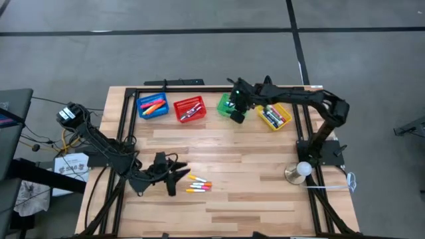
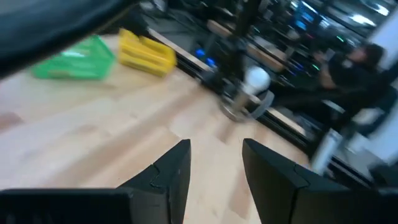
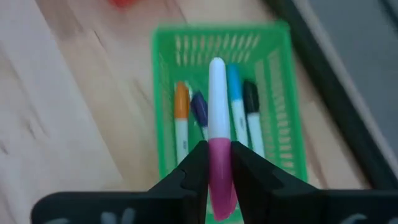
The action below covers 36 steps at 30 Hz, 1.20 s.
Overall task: Pick & Place Markers
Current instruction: Put the top small pink highlighter pen into the green bin, then put the top small yellow highlighter pen into the green bin
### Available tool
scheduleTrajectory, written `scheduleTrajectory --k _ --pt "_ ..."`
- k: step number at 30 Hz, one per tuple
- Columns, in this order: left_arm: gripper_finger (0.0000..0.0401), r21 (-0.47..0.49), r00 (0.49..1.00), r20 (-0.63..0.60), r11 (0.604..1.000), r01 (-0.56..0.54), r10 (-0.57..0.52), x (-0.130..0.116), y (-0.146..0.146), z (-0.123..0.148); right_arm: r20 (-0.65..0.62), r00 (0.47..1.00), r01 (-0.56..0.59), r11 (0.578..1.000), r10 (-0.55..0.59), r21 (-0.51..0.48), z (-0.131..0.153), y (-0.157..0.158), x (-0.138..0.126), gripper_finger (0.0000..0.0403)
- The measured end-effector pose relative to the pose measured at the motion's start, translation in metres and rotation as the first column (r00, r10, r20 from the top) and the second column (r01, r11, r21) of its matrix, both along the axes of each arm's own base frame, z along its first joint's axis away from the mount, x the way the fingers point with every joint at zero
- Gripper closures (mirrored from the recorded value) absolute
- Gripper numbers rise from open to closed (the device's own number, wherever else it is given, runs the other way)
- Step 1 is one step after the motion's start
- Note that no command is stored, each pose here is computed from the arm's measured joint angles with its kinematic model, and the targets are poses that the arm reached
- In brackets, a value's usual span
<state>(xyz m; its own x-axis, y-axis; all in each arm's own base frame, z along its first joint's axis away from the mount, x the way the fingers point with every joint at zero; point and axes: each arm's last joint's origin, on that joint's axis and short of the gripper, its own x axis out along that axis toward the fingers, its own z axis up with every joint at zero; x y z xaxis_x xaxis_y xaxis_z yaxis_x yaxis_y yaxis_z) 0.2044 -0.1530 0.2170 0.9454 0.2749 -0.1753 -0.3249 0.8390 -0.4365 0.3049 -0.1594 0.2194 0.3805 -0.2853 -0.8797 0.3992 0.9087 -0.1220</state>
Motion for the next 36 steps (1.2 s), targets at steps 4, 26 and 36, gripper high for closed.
scheduleTrajectory --k 4,26,36 --pt "0.0257 0.017 0.997 0.002 0.997 -0.075 0.075 0.008 0.012 0.0 -0.08 0.997 0.011 0.999 -0.008 0.034 -0.021 -0.017 -0.005 0.0346" --pt "0.0257 -0.001 0.995 -0.048 0.996 -0.087 0.087 0.035 0.055 -0.001 -0.087 0.991 -0.103 0.994 0.106 0.038 -0.019 -0.017 -0.006 0.0286" --pt "0.0257 -0.084 0.993 -0.12 0.996 -0.035 0.025 0.033 0.053 -0.01 -0.016 0.978 0.209 0.97 -0.209 0.124 -0.006 -0.013 -0.012 0.0216"
